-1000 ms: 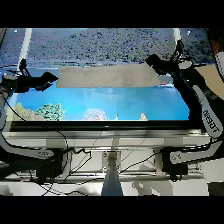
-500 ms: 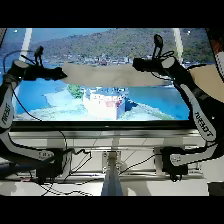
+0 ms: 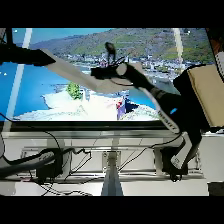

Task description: Fold the clothes and pants, and hang the long-sleeved shirts on hangers.

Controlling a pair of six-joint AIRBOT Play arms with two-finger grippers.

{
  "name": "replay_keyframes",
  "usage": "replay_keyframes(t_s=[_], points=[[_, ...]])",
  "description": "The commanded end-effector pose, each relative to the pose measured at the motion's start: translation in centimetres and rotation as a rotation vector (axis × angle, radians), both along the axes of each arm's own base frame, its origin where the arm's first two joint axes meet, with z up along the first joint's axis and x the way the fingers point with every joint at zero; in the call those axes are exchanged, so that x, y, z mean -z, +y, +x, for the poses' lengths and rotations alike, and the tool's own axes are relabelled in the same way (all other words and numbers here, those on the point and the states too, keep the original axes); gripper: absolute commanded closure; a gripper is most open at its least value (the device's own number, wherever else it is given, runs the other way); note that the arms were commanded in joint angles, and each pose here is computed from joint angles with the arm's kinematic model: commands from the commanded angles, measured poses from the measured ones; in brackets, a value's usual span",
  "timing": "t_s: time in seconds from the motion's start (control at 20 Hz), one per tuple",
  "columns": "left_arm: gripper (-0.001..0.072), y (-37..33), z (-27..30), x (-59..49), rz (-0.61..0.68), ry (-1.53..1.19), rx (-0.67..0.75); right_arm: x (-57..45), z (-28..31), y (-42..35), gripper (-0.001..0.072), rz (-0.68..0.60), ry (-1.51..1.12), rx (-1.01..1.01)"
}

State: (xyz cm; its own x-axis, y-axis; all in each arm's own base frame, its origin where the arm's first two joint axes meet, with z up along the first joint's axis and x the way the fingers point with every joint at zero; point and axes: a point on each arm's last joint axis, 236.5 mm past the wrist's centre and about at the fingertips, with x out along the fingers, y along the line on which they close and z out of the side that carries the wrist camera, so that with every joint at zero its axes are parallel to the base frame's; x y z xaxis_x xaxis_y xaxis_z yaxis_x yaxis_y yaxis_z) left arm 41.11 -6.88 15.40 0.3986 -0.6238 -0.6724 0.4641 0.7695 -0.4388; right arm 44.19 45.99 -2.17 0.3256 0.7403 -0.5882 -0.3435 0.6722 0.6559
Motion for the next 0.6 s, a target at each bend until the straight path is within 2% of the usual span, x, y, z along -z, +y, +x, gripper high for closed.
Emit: replay_keyframes(t_s=[0.0, 0.1, 0.25, 0.45, 0.55], points=[[0.0695, -0.3, -0.9, -2.0, 0.013, -0.046, 0.009, -0.7, -7.5, 9.8, 0.0702, 0.089, 0.069, -0.128], [0.0695, -0.2, -0.7, -1.5, 0.01, -0.032, 0.009, -1.2, -9.1, 10.7, 0.0701, 0.073, 0.045, -0.174], [0.0695, -0.9, -0.6, -0.8, 0.003, -0.013, 0.027, -1.4, -5.0, 5.8, 0.0702, -0.023, -0.002, -0.162], [0.0696, -6.0, -0.6, 1.4, -0.042, 0.09, 0.071, -0.5, 2.4, -11.2, 0.0703, -0.288, 0.065, -0.116], [0.0695, -11.2, 0.1, 2.7, -0.075, 0.09, 0.139, -0.7, 3.6, -20.5, 0.0703, -0.362, 0.147, -0.115]])
